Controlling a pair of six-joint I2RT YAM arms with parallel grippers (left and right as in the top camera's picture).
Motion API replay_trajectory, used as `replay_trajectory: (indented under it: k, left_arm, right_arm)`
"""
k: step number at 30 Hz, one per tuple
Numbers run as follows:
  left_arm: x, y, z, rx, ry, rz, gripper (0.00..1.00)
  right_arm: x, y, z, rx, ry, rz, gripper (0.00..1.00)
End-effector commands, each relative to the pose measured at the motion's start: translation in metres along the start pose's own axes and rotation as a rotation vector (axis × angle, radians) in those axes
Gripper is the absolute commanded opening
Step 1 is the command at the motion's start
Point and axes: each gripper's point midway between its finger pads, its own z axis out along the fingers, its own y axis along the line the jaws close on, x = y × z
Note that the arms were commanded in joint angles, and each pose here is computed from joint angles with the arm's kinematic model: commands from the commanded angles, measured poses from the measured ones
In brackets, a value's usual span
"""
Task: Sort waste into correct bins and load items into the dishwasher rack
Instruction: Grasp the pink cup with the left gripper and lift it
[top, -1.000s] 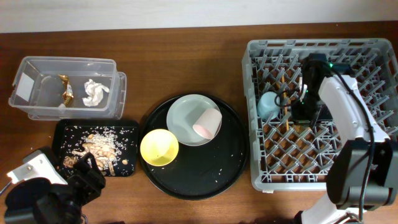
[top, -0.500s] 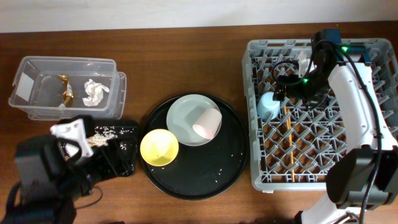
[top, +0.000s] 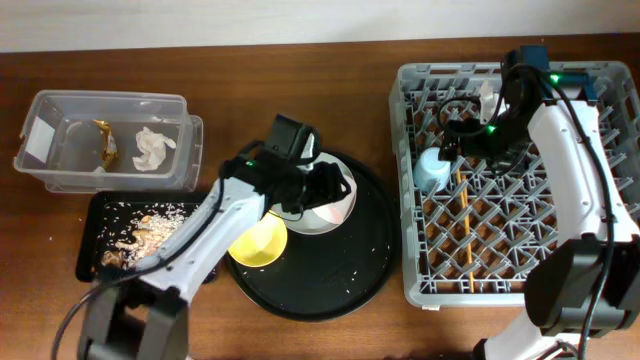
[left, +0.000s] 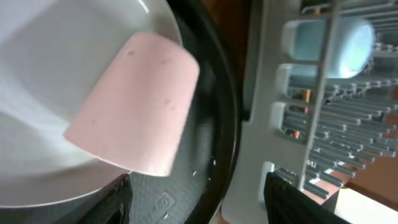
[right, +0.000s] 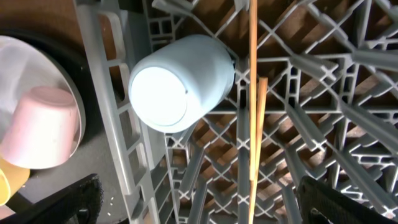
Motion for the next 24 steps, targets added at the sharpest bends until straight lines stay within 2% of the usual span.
replay_trajectory:
  k: [1, 4, 9, 13, 15, 18, 21, 22, 24]
  left_arm:
    - [-0.005, 0.003, 0.012, -0.001, -0.001, -0.033, 0.67]
    - [0.013, 0.020, 0.023, -0.031, 0.058, -0.103, 0.68]
    - [0.009, 0.032, 0.050, 0.062, -0.049, -0.084, 0.68]
    - [-0.011, 0.048, 0.048, -0.011, -0.155, -0.088, 0.66]
    - [-0.018, 0.045, 0.047, -0.005, -0.191, -0.077, 0.60]
    - [-0.037, 0.044, 0.040, 0.023, -0.251, -0.076, 0.60]
    - [-0.038, 0.046, 0.039, 0.021, -0.253, -0.081, 0.59]
    - [-0.037, 0.045, 0.040, 0.022, -0.249, -0.078, 0.42]
    - [-0.034, 0.038, 0.041, 0.057, -0.230, -0.067, 0.36]
  right_arm:
    - [-0.004, 0.003, -0.004, -0.009, -0.015, 0.000, 0.98]
    - [-0.004, 0.003, -0.004, -0.009, -0.015, 0.000, 0.98]
    - [-0.004, 0.003, -0.004, -0.009, -0.015, 0.000, 0.98]
    - [-0.004, 0.003, -0.004, -0.009, -0.015, 0.000, 0.98]
    - [-0.004, 0.003, -0.004, -0.009, -0.015, 0.000, 0.98]
    - [-0.004, 0.003, -0.004, -0.009, -0.015, 0.000, 0.98]
    - [-0.004, 0.003, -0.004, -0.009, -0.015, 0.000, 0.98]
    - [-0.004, 0.003, -0.004, -0.009, -0.015, 0.000, 0.98]
    - [-0.004, 0.003, -0.004, -0.009, -0.015, 0.000, 0.98]
